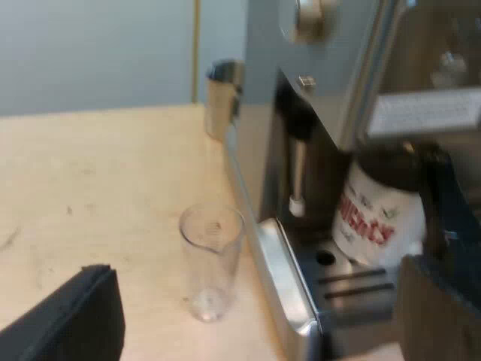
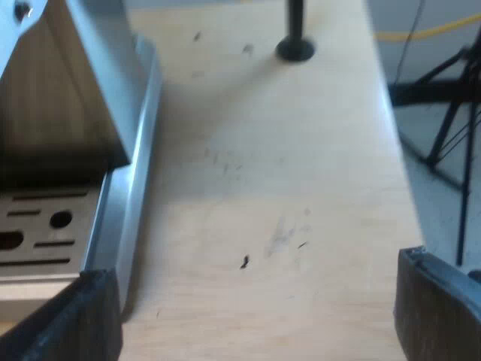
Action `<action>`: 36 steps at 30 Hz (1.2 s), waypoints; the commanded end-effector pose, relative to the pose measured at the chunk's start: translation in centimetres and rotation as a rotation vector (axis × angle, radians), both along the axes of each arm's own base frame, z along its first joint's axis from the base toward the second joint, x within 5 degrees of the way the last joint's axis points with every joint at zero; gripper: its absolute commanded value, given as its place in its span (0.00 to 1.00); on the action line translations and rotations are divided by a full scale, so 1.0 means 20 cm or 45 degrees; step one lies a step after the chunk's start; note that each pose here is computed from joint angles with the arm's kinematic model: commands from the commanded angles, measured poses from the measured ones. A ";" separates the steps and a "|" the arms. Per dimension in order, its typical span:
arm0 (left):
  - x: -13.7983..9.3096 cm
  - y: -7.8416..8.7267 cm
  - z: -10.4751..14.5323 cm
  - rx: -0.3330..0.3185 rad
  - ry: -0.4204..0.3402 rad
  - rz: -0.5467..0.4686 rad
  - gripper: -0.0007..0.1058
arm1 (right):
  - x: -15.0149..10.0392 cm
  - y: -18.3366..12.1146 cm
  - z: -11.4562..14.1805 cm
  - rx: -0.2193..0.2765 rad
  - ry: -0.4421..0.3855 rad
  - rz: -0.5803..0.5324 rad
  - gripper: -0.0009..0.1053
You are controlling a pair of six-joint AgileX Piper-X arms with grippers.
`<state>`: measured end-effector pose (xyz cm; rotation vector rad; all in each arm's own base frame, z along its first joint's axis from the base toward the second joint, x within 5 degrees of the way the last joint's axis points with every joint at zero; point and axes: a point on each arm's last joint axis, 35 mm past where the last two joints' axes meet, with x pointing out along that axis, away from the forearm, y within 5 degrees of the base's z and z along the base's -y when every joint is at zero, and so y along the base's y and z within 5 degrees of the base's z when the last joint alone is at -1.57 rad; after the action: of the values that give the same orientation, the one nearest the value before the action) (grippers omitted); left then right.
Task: Place mug into machine
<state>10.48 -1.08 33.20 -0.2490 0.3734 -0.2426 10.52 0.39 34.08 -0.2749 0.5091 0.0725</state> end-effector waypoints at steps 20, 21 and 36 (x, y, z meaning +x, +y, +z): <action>-0.34 -0.02 0.06 -0.025 -0.234 -0.165 0.85 | -0.43 -0.04 0.03 -0.034 -0.444 -0.097 0.72; -0.37 -0.02 0.05 -0.025 -0.242 -0.165 0.85 | -0.44 -0.04 0.03 -0.035 -0.455 -0.103 0.72; -0.46 -0.01 0.01 -0.022 -0.165 -0.160 0.85 | -0.49 -0.04 -0.05 -0.057 -0.275 -0.114 0.72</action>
<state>1.22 -1.20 33.28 -0.2227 0.2545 -0.3803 0.77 -0.46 32.88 -0.2832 0.3068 -0.0495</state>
